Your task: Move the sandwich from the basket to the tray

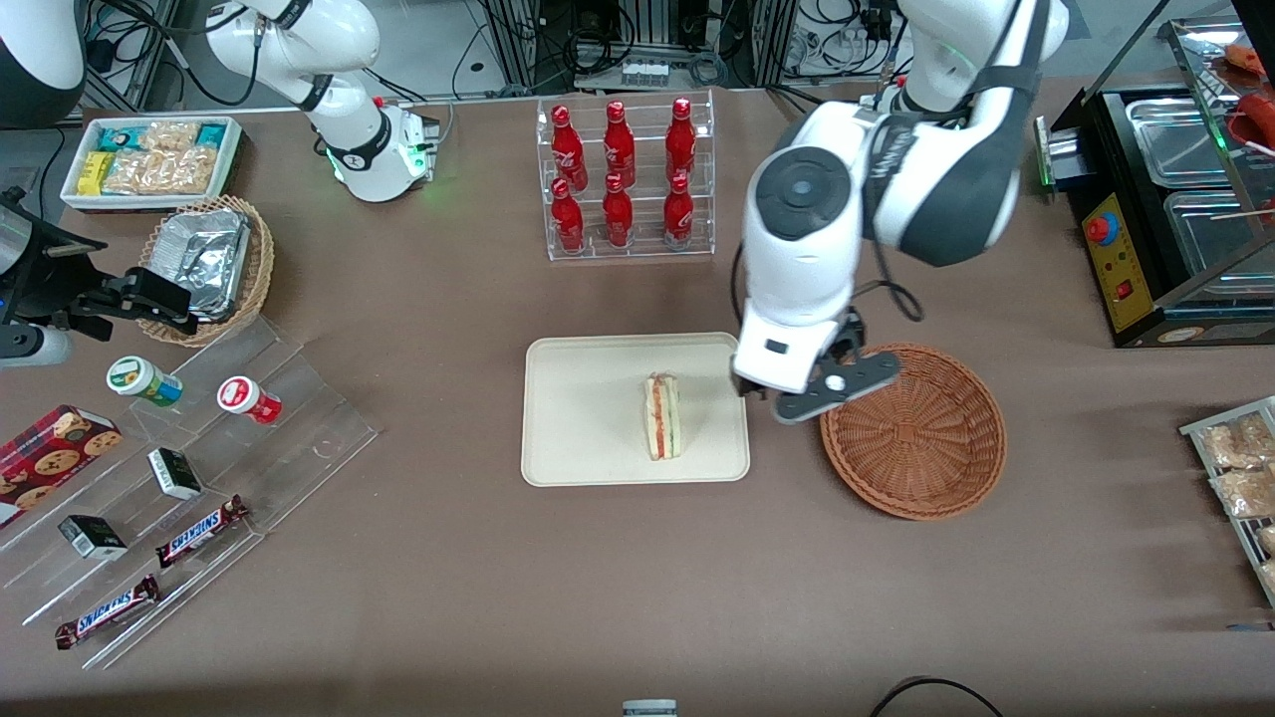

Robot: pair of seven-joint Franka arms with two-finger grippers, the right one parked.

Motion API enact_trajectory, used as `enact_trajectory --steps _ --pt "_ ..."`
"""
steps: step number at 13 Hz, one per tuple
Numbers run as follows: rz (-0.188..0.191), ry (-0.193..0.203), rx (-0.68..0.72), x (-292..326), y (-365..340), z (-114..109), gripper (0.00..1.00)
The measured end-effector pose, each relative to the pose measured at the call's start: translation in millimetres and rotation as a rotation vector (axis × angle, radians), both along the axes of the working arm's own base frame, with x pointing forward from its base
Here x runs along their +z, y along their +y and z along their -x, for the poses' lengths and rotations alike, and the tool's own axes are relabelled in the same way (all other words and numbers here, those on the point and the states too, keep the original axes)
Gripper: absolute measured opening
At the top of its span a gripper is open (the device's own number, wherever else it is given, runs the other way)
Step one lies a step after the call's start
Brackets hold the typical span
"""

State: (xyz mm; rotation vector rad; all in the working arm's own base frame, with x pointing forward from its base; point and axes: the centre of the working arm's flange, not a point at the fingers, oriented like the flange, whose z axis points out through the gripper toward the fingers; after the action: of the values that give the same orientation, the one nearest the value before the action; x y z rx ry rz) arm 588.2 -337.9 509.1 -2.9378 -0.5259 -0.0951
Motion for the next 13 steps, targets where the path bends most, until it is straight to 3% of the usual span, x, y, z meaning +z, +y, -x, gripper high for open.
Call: enact_trajectory --steps 4,7,13 --pt "0.084 0.076 -0.059 47.8 95.7 -15.8 1.00" --pt "0.107 0.109 -0.110 87.4 176.9 -13.2 1.00" --pt "0.120 0.099 -0.164 115.6 236.1 -7.6 1.00"
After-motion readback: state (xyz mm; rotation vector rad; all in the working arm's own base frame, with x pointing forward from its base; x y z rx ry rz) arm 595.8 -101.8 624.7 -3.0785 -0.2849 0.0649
